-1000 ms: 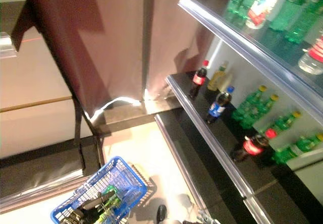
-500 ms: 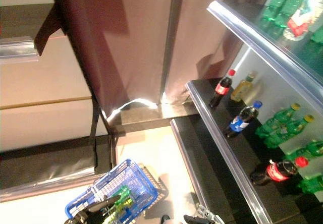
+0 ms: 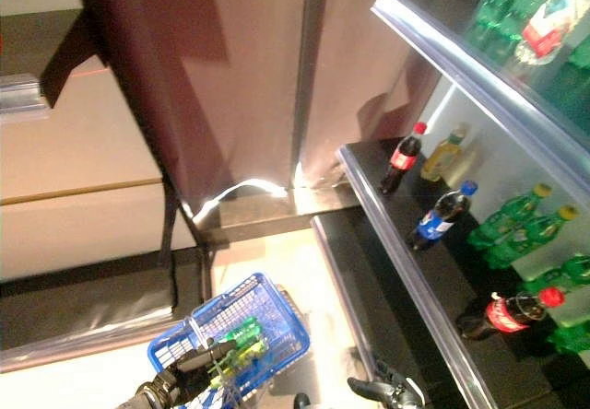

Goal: Pick up the drink and place into the basket.

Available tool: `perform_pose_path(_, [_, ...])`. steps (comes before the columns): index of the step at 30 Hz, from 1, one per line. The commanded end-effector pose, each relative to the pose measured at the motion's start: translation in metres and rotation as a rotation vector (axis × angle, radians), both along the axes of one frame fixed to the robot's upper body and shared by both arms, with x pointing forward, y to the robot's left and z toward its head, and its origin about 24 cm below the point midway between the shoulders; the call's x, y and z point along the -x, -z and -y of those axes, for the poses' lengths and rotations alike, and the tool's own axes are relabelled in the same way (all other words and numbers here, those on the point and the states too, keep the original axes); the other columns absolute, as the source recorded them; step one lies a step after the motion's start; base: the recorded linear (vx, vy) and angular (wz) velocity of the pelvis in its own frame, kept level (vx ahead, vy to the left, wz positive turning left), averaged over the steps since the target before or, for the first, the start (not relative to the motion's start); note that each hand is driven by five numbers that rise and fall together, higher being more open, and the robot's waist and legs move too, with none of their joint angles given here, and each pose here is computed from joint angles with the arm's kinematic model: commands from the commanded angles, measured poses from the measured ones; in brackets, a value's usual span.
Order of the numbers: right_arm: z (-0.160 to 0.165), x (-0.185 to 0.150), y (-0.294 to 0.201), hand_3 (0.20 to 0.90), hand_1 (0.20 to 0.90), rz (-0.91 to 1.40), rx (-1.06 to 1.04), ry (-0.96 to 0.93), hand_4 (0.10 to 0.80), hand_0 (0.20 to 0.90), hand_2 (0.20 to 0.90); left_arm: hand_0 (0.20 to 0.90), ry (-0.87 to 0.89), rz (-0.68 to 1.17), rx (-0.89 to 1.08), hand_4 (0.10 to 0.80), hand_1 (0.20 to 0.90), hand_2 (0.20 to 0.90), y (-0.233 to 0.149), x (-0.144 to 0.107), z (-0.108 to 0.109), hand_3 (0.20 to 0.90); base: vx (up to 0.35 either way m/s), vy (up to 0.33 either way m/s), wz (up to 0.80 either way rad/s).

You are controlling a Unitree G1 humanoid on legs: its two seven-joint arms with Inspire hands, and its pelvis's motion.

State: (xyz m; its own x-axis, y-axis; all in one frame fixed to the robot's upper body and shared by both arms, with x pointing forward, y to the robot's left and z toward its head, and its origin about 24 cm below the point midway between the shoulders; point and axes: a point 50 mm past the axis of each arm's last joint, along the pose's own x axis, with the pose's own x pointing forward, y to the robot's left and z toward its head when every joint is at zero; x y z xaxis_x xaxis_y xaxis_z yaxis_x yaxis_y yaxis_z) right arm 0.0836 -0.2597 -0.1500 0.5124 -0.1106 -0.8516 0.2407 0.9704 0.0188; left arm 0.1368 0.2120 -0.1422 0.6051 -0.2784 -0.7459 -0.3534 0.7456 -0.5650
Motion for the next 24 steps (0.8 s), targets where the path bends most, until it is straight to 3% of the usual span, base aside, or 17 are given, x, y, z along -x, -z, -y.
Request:
perform_pose_path(1, [0.014,-0.001,-0.007,0.900,0.900,0.045,0.035,-0.061,0.800,0.900,0.900,0.300,-0.016,0.196,0.095,0.100,0.300,0.300,-0.017,-0.030,0.003,0.200,0.065,0.023,-0.12])
perform_pose_path(16, [0.001,-0.003,-0.003,0.900,0.900,0.037,0.015,-0.030,0.800,0.900,0.900,0.300,0.027,0.182,0.117,0.100,0.300,0.300,-0.013,-0.022,0.007,0.200,0.041,0.028,-0.06])
perform_pose_path(21, [-0.010,-0.017,-0.004,0.900,0.900,0.089,-0.009,0.001,0.800,0.900,0.900,0.300,0.059,0.224,0.087,0.100,0.300,0.300,-0.022,-0.041,0.005,0.200,-0.179,0.007,-0.58])
perform_pose_path(24, [-0.018,-0.026,-0.004,0.900,0.900,0.090,-0.027,-0.058,0.800,0.900,0.900,0.300,0.000,0.248,0.052,0.100,0.300,0.300,-0.025,-0.041,-0.007,0.200,-0.201,-0.129,-1.39])
